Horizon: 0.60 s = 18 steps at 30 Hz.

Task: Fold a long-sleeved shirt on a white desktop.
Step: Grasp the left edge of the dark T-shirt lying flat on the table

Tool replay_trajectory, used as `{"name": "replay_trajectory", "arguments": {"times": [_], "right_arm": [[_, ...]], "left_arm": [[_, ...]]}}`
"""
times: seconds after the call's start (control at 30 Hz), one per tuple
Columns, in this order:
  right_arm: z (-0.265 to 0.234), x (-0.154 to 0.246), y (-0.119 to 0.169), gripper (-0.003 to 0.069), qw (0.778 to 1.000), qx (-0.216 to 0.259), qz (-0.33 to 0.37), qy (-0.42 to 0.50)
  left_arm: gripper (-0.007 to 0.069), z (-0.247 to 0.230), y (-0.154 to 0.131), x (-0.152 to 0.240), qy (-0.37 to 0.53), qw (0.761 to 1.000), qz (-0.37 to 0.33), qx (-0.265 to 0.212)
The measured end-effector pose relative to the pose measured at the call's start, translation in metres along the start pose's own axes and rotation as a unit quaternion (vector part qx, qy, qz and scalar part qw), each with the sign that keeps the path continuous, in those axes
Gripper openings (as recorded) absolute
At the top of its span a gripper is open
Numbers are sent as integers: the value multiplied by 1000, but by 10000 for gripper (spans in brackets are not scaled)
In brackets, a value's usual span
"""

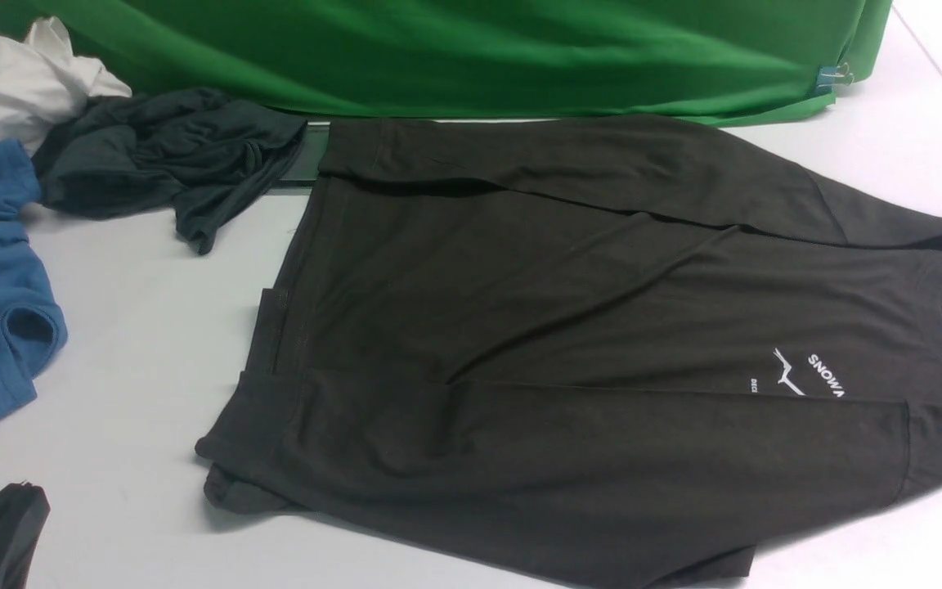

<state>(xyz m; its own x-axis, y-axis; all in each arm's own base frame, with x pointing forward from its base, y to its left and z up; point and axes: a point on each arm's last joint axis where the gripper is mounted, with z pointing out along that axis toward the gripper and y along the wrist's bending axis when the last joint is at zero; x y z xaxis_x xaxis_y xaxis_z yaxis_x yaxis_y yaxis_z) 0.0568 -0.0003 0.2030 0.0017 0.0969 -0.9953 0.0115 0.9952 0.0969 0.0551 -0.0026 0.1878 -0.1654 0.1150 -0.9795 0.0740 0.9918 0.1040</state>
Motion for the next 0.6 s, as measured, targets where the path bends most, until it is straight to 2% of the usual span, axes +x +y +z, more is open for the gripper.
{"name": "replay_trajectory", "arguments": {"times": [0.17, 0.23, 0.3, 0.4, 0.53, 0.6], "right_arm": [[-2, -19, -1, 242, 983, -13, 150, -103], [-3, -24, -1, 242, 975, -20, 182, -129], [-4, -27, -1, 242, 970, -24, 190, -147], [-6, -34, -1, 242, 963, -31, 192, -186], [-12, -45, -1, 242, 948, -43, 189, -252], [-14, -51, -1, 242, 944, -46, 188, -267]], "left_arm": [[37, 0, 0, 0, 0, 1000, 0, 0], [37, 0, 0, -1, -4, 1000, 0, 0], [37, 0, 0, -4, -22, 1000, -6, 0], [37, -2, 0, -18, -98, 994, -55, 3], [37, -12, 6, -44, -255, 960, -115, -3], [37, -23, 10, -59, -352, 928, -121, -13]]}}
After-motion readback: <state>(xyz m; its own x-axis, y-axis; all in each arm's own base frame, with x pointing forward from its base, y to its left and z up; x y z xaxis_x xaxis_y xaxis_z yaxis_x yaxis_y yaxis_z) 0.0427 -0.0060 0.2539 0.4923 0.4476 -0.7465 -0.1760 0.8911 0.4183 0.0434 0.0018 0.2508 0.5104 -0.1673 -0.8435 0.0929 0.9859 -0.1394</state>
